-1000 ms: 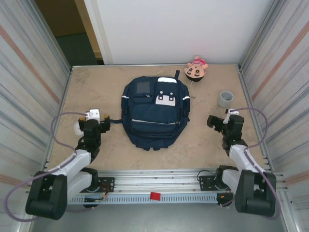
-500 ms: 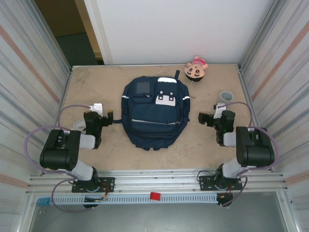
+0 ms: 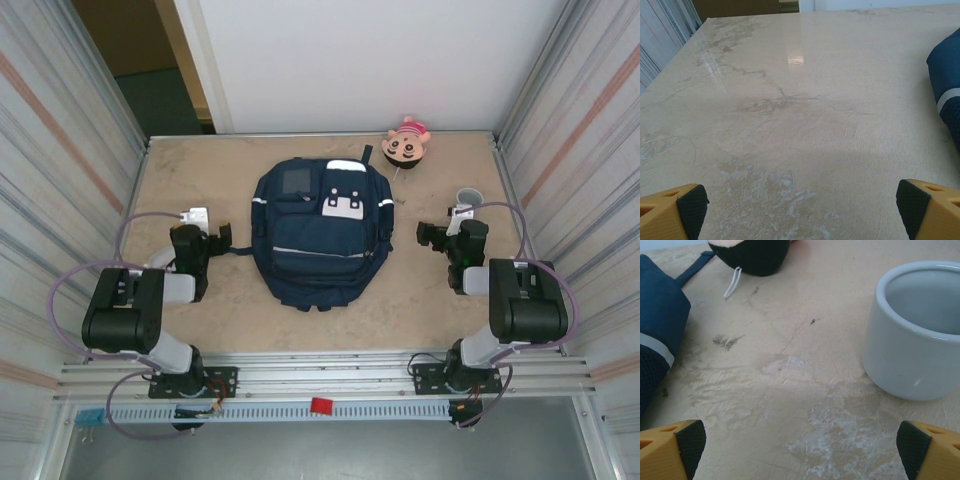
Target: Pack the student bag
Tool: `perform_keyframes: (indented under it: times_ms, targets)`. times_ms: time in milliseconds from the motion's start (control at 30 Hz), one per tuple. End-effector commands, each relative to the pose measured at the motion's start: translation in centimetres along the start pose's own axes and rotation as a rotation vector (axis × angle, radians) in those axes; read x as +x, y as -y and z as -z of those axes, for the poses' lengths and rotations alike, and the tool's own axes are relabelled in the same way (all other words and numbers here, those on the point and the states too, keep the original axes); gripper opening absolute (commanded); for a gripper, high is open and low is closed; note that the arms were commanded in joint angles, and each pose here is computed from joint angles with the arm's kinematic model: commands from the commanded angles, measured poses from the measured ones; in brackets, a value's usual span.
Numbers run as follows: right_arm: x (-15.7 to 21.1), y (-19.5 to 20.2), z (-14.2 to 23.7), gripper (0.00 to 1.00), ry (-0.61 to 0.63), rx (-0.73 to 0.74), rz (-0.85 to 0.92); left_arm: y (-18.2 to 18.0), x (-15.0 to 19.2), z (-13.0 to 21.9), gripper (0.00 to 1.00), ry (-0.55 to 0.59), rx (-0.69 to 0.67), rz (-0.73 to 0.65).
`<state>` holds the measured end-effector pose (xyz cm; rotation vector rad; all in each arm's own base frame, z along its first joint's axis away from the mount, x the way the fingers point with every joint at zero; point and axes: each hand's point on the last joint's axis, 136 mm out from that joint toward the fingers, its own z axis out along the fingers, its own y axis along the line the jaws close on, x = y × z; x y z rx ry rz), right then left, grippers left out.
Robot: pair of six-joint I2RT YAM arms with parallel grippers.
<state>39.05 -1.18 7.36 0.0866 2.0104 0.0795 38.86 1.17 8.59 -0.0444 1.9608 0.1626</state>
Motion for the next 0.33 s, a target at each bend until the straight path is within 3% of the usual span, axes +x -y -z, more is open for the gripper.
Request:
perform_keyframes:
  times_ms: [0, 300]
  targets:
    - [-0.81, 0.01, -0.08, 0.99, 0.023, 0.011, -0.005, -0.04, -0.74, 0.03, 0.99, 0.019, 0.000, 0.009]
    - [-0.84, 0.12, -0.09, 0.99, 0.024, 0.015, -0.011, -0.03, -0.77, 0.05, 0.99, 0.019, 0.000, 0.009]
